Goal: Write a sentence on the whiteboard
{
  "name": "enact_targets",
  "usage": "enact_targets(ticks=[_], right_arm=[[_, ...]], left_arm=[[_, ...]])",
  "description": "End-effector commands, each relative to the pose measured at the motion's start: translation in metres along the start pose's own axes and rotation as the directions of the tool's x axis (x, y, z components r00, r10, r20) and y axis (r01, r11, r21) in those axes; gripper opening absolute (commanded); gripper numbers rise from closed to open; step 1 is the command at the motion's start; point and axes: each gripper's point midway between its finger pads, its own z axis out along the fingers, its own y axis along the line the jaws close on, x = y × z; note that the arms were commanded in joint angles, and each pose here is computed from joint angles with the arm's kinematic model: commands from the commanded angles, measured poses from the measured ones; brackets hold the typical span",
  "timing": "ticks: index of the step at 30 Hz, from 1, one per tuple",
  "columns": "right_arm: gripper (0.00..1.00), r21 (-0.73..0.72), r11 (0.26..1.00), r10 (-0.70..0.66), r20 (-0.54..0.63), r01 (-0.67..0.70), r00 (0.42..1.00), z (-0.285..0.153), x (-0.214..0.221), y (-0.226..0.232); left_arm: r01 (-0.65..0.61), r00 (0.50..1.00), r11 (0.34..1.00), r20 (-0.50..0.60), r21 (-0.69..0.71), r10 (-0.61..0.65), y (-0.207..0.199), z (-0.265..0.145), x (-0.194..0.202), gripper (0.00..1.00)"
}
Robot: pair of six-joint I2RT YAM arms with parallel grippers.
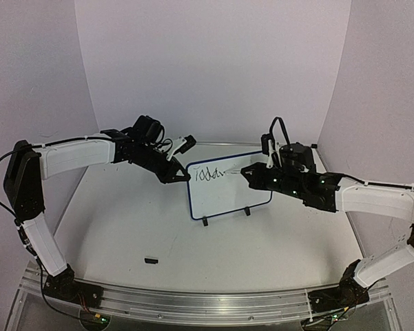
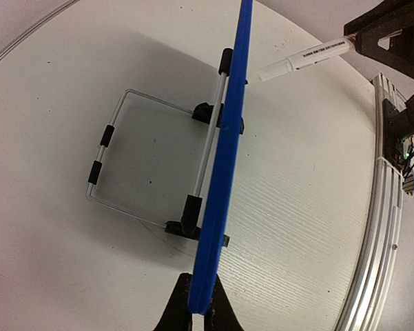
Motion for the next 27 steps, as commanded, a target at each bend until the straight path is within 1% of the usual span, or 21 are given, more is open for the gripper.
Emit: enact_targets(ticks=[1, 5, 11, 21, 27], right_arm=[[0.00, -0.017, 1.000, 0.000, 0.038, 0.000, 0.999, 0.006, -0.016, 0.008], [0.00, -0.030, 1.000, 0.009, 0.009, -0.008, 1.000, 0.010, -0.009, 0.009], [0.00, -0.011, 1.000, 0.012, -0.021, -0.013, 1.000, 0.017, 0.004, 0.001], [0.00, -0.042, 0.999, 0.021, -0.038, -0.023, 0.999, 0.029, 0.010, 0.006], [0.00, -0.069, 0.997, 0.032, -0.020, -0.034, 0.999, 0.015, 0.001, 0.013]], left_arm=[[-0.027, 0.999, 0.999, -0.037, -0.040, 0.025, 0.006, 0.002, 0.004, 0.00], [-0.027, 0.999, 0.999, -0.038, -0.040, 0.025, 0.006, 0.002, 0.004, 0.00], [-0.027, 0.999, 0.999, -0.037, -0.040, 0.025, 0.006, 0.001, 0.004, 0.00], [-0.026, 0.999, 0.999, -0.036, -0.038, 0.025, 0.006, 0.001, 0.004, 0.00], [-0.019, 0.999, 0.999, -0.038, -0.040, 0.018, 0.006, 0.001, 0.004, 0.00]])
